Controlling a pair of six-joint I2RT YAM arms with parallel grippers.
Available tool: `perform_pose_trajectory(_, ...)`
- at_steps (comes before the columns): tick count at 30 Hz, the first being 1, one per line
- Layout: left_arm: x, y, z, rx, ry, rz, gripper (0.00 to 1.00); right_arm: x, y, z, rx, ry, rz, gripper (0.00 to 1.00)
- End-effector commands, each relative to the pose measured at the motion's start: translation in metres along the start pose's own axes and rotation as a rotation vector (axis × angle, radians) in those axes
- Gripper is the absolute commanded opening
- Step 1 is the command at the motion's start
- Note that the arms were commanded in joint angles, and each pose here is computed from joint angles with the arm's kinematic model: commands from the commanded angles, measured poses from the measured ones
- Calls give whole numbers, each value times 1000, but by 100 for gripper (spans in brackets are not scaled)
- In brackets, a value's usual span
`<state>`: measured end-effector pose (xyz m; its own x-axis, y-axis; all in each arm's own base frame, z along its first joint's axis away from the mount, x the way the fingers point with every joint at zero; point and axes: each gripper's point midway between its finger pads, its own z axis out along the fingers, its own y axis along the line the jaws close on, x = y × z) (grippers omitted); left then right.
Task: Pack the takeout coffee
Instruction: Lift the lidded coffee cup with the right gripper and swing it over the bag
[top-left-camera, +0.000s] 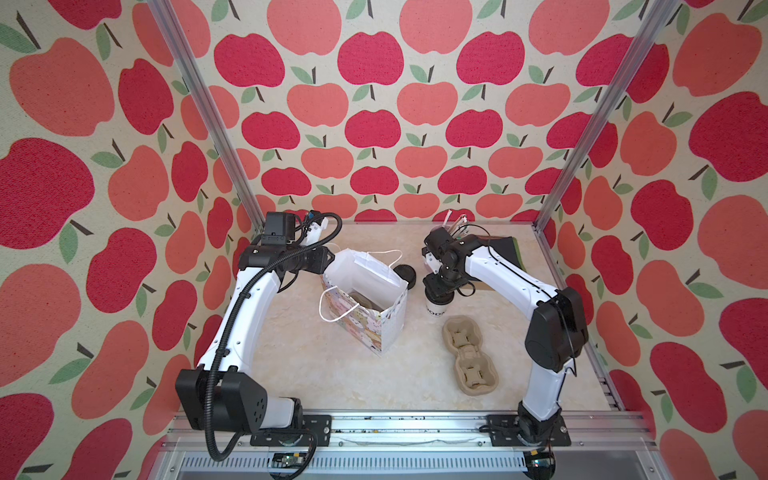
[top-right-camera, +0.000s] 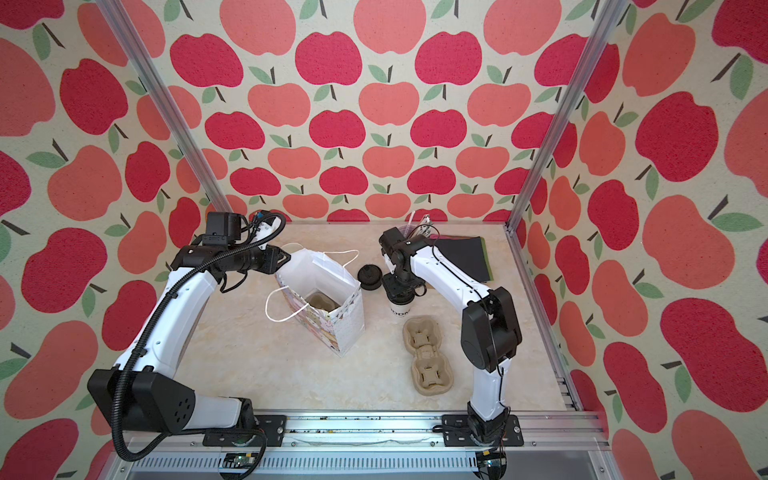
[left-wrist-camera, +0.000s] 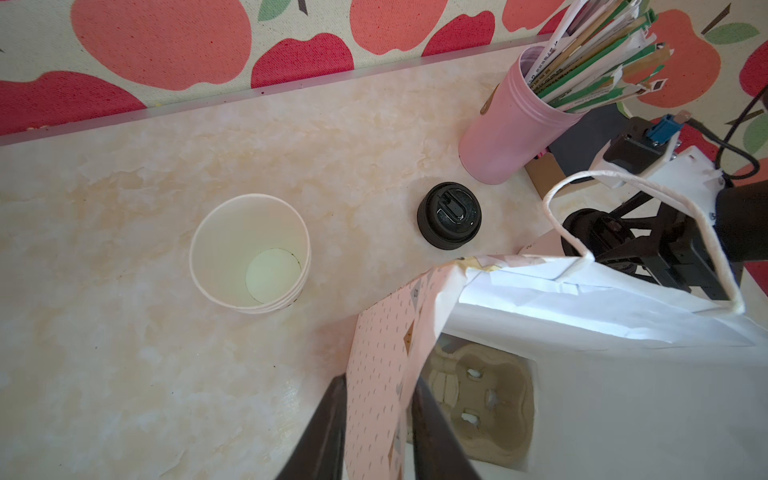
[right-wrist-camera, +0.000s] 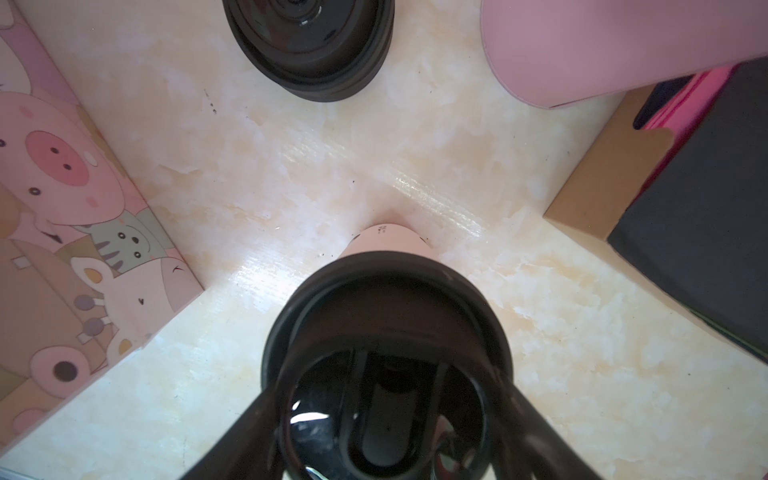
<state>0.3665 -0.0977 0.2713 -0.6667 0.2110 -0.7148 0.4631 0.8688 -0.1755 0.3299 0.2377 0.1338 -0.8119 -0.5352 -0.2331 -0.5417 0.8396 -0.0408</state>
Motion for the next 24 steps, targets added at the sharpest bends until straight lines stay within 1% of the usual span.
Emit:
perform_pose_trajectory(1,0,-5,-3,3,10,22,22,4,0,-21,7,-24,-30,67)
perform_pose_trajectory(5,0,-6,-3,0,6,27,14,2,-1,-38,15,-51,-31,67)
perform_pose_trajectory(10,3,-9,-2,7,12,13,1,-1,-1,-68,19,-96,-47,67)
perform_pose_trajectory(17,3,-16,-4,24,-17,-28,0,-4,5,-113,13,-165,-81,67)
perform_pose_trajectory(24,7,-21,-4,32,-16,-52,0,-12,20,-167,-35,-287,-121,67)
